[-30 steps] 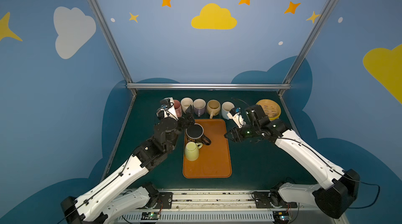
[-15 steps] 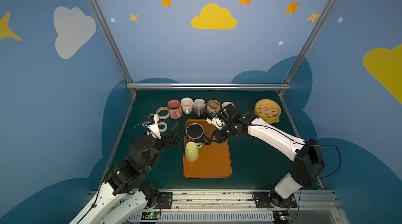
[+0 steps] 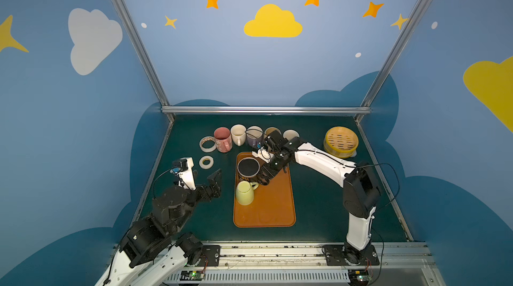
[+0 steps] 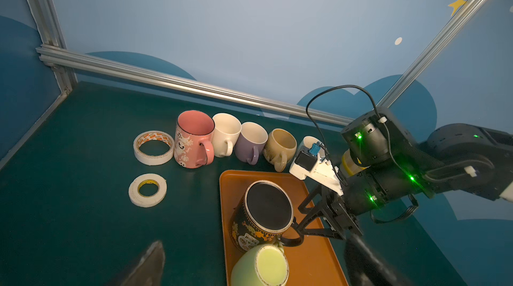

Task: Turn the mug right side up
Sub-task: Pick up the mug from the tray.

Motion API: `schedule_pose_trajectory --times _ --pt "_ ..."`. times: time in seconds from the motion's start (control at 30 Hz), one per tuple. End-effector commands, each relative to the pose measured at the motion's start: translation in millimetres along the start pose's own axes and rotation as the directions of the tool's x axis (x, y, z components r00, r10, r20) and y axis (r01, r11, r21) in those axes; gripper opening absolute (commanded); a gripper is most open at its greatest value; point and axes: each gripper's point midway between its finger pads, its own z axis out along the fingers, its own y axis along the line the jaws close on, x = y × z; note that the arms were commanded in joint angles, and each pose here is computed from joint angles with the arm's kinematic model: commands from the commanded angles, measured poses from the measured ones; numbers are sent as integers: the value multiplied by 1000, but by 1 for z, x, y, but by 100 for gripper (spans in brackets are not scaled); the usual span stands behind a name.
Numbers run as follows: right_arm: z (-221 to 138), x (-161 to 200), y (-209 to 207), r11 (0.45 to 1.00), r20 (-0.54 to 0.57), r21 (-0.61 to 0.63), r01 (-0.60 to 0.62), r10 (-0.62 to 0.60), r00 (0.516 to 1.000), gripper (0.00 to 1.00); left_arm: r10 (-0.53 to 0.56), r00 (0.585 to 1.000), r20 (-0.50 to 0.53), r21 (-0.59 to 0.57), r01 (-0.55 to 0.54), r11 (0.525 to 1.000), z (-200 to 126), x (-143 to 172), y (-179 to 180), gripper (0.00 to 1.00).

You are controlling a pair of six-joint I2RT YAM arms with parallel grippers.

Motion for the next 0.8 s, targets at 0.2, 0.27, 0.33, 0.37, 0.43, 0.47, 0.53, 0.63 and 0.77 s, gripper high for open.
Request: schedule_pose_trajectory --times 0.2,0.27,0.33,0.37,0.43,0.47,0.53,0.63,0.77 --pt "24 10 4 999 -88 13 35 -34 996 45 5 1000 -20 -17 -5 1000 -2 8 7 100" --pt "27 10 3 999 -90 13 34 -33 995 42 6 1000 -21 -19 -6 1000 -2 9 7 100" --pt "29 9 4 999 -89 13 34 -33 996 37 3 1000 -22 -22 -3 1000 -1 10 8 100" --pt "31 8 4 999 -88 13 34 -33 996 34 0 1000 -23 -22 -1 1000 -1 10 8 100" --pt "33 8 4 999 -86 14 35 -33 996 29 -1 1000 -29 -22 0 1000 0 12 8 100" --pt "35 7 4 999 -84 18 38 -37 996 26 -3 1000 -30 -24 2 1000 -1 13 9 100" --pt "36 6 3 999 -80 30 40 -38 996 21 -4 1000 -30 -26 3 1000 -1 13 10 100" --pt "34 4 3 998 -68 37 44 -41 997 12 -11 1000 -26 -27 10 1000 -3 13 11 100" --pt "30 2 5 998 -49 41 47 -45 998 0 -19 1000 -25 -27 18 999 -4 14 12 100"
